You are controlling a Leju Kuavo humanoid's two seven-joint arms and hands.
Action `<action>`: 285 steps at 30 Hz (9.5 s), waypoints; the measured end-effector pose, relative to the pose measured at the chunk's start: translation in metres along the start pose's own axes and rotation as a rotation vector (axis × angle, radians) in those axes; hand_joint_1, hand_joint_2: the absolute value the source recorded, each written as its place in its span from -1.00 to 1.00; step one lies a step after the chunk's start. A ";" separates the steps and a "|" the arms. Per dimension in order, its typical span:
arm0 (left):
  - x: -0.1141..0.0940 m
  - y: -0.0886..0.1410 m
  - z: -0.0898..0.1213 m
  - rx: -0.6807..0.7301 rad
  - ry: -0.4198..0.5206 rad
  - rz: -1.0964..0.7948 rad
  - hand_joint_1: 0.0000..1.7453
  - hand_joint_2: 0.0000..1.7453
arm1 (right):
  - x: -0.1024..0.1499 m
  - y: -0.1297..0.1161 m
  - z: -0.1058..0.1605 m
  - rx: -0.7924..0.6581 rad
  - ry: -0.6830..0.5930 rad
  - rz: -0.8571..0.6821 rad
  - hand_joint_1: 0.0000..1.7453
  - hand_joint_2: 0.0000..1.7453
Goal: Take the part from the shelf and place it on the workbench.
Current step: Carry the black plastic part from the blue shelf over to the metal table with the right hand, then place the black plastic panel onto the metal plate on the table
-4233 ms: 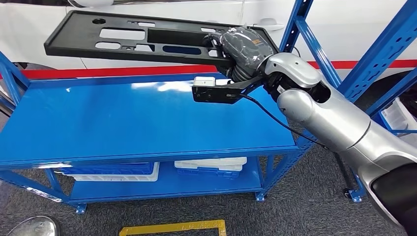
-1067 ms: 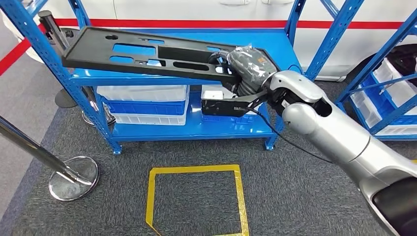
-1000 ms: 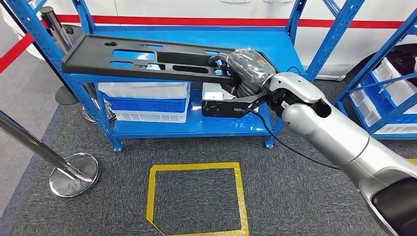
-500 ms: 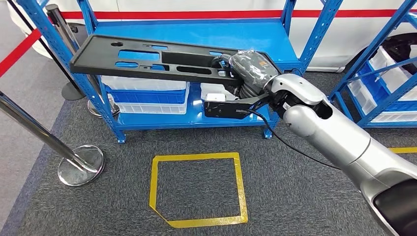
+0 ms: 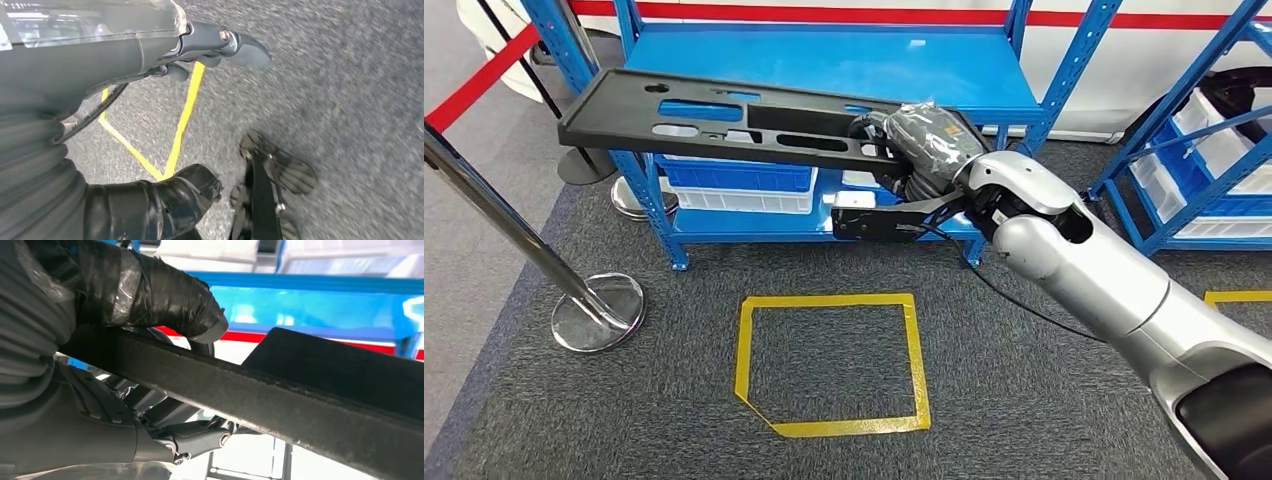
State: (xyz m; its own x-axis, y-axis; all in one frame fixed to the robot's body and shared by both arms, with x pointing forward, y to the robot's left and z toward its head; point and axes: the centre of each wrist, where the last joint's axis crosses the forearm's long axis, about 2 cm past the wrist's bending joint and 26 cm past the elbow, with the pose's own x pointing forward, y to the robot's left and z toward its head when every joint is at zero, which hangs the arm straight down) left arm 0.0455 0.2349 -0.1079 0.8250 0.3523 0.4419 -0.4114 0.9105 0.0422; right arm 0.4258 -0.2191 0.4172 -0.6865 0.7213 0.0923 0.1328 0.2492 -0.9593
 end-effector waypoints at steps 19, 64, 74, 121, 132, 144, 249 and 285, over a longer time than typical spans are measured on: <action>0.000 0.000 0.000 -0.008 -0.006 -0.010 -1.00 1.00 | 0.002 0.000 -0.001 -0.009 0.000 0.008 1.00 1.00; -0.001 0.003 0.000 -0.023 -0.022 -0.007 -1.00 1.00 | -0.004 -0.011 -0.003 0.007 0.074 0.117 1.00 1.00; -0.001 0.000 0.000 -0.021 -0.022 -0.005 -1.00 1.00 | -0.003 -0.016 -0.008 0.008 0.077 0.138 1.00 1.00; 0.001 0.000 0.000 -0.036 -0.027 -0.004 -1.00 1.00 | 0.022 -0.022 -0.047 0.137 0.103 0.349 1.00 1.00; -0.002 -0.002 0.001 -0.043 -0.016 0.002 -1.00 1.00 | 0.029 -0.027 -0.054 0.134 0.093 0.364 1.00 1.00; -0.003 -0.001 0.001 -0.042 -0.035 -0.011 -1.00 1.00 | 0.035 -0.025 -0.059 0.138 0.085 0.356 1.00 1.00; -0.003 0.004 0.000 -0.056 -0.014 -0.068 -1.00 1.00 | -0.036 -0.061 -0.016 0.195 0.304 0.465 1.00 1.00; -0.001 0.003 0.000 -0.056 0.003 -0.087 -1.00 1.00 | -0.051 -0.071 -0.003 0.191 0.338 0.485 1.00 1.00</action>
State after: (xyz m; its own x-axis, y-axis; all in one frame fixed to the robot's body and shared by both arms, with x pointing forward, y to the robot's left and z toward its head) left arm 0.0439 0.2375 -0.1085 0.8576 0.2720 0.4365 -0.3161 0.9483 0.0300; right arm 0.4535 -0.2713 0.4812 -0.3118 0.8959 -0.3165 0.2209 -0.2556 -0.9412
